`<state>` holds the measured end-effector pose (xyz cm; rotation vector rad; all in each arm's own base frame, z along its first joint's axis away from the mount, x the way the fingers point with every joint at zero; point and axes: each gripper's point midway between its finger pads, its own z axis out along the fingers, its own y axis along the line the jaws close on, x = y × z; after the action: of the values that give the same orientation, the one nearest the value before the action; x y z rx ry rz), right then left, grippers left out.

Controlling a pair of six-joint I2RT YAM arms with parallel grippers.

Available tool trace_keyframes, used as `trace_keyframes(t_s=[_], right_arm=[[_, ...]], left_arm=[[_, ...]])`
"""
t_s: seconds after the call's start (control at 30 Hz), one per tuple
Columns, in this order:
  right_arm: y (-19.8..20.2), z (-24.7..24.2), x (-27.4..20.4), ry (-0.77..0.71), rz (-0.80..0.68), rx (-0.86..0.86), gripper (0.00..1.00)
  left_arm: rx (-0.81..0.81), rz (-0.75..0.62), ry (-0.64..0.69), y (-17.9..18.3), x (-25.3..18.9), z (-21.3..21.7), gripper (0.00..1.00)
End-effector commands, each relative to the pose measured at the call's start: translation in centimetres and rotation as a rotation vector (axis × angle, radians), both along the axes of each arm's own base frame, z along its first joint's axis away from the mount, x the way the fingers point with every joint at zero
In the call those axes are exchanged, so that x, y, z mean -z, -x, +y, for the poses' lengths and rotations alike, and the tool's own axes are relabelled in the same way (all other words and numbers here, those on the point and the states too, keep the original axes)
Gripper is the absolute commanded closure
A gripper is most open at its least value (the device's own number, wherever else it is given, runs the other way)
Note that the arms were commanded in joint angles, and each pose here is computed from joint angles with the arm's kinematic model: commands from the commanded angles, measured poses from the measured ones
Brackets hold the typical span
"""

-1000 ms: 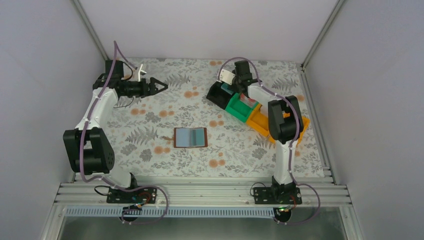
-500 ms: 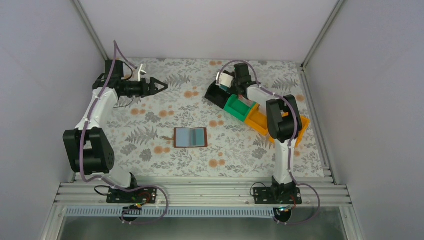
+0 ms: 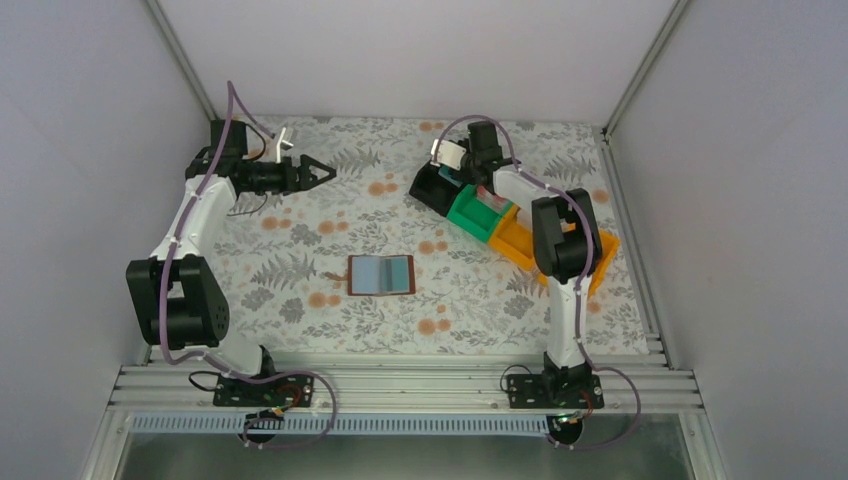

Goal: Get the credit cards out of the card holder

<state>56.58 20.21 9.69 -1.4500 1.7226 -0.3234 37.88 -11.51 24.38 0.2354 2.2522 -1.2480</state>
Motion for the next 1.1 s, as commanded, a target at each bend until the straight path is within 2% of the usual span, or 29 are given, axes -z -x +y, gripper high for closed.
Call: trace_keyframes(t_s=[0.0, 0.17, 0.3, 0.47, 0.6, 0.7, 0.83, 1.07], right_arm=[[1.8, 0.2, 1.4, 0.009, 0.104, -0.037, 0.53], [1.8, 0.8, 0.8, -0.020, 0.118, -0.031, 0.35], [0.2, 0.7, -0.2, -0.066, 0.108, 0.046, 0.35], [0.0, 2.6, -5.6, -0.249, 0.106, 0.046, 0.36], [1.0, 4.5, -10.1, -0.438, 0.243, 0.066, 0.36], [2.2, 5.0, -11.0, -0.548, 0.369, 0.139, 0.44], [3.3, 4.7, -8.7, -0.609, 0.513, 0.289, 0.63], [3.9, 4.3, -2.0, -0.396, 0.576, 0.457, 0.93]], left_arm=[[0.018, -0.041, 0.013, -0.3, -1.0, 0.0, 0.00], [0.021, -0.045, 0.016, -0.2, -1.2, 0.0, 0.00], [0.023, -0.054, 0.016, -0.1, -1.5, 0.0, 0.00], [0.019, -0.070, -0.004, -0.1, -1.5, 0.2, 0.00], [0.015, -0.066, -0.007, 0.0, -1.1, 0.2, 0.00], [0.016, -0.075, -0.009, 0.0, -1.3, 0.2, 0.00], [0.018, -0.084, -0.008, 0.1, -1.6, 0.2, 0.00], [0.007, -0.089, -0.024, 0.0, -1.1, 0.3, 0.00]])
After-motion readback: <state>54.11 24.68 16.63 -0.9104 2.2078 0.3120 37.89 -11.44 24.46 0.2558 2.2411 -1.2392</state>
